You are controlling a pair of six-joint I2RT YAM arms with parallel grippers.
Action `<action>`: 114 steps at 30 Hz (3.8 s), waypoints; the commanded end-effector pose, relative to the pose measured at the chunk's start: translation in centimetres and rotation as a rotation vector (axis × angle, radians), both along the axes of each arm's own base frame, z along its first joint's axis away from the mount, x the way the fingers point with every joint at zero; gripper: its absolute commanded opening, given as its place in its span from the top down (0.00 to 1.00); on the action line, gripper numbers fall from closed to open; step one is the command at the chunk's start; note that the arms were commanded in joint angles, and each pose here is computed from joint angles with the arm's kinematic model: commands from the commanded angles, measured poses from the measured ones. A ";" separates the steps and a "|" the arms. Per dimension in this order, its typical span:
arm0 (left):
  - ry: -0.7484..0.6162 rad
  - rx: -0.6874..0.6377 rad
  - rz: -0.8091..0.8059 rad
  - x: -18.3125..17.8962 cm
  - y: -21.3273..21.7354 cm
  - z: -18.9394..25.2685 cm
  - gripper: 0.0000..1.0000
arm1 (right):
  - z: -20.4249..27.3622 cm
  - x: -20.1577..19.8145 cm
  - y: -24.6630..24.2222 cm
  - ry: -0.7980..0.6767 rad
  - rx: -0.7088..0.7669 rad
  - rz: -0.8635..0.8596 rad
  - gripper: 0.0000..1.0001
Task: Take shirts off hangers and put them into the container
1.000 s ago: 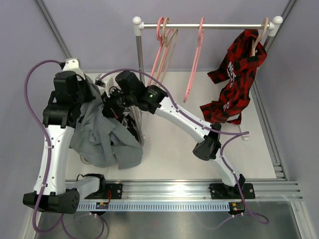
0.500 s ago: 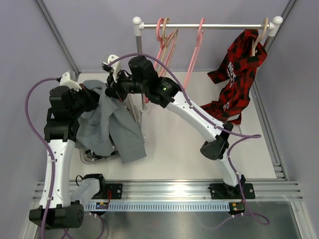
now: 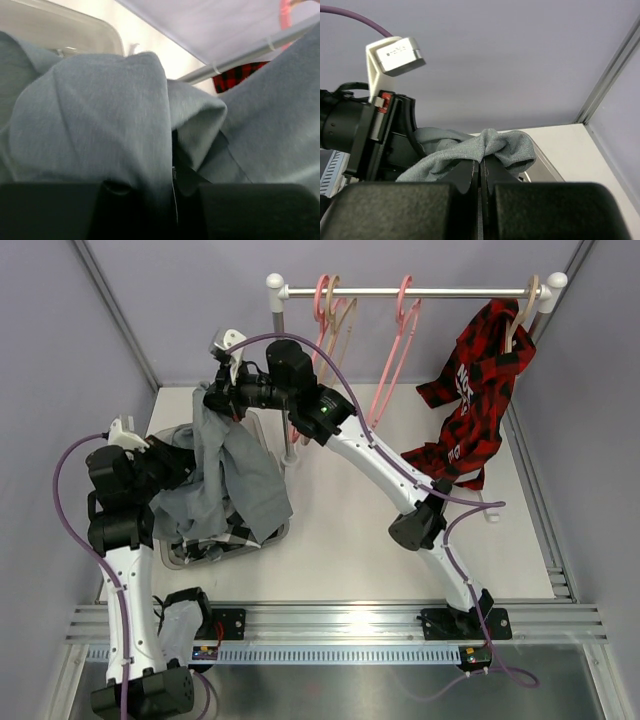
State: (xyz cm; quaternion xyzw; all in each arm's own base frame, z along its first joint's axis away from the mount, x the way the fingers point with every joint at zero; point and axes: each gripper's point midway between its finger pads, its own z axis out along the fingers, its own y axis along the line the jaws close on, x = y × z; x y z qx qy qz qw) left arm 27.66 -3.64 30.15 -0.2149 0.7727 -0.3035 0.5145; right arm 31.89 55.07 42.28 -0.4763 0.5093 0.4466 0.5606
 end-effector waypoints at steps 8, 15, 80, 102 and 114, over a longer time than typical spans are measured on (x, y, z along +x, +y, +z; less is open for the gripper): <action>0.067 0.033 0.172 -0.4 3.0 -1.6 0.34 | -6.5 -0.1 1.3 0.276 -0.071 0.075 1.00; 0.093 0.063 0.320 -1.6 5.1 -2.2 0.12 | -9.5 -3.6 1.0 0.464 -0.171 0.206 1.00; -0.436 0.224 -0.304 -2.4 -7.0 18.3 0.20 | 6.3 -7.4 -45.1 0.265 -0.133 -1.404 0.00; -0.486 0.260 -0.413 -4.5 -9.8 18.0 0.18 | 1.0 1.4 -55.8 0.365 -0.182 -1.866 0.68; -0.614 0.291 -0.759 -8.3 -14.5 19.0 0.23 | 8.2 0.1 -51.1 0.219 0.036 -1.495 1.00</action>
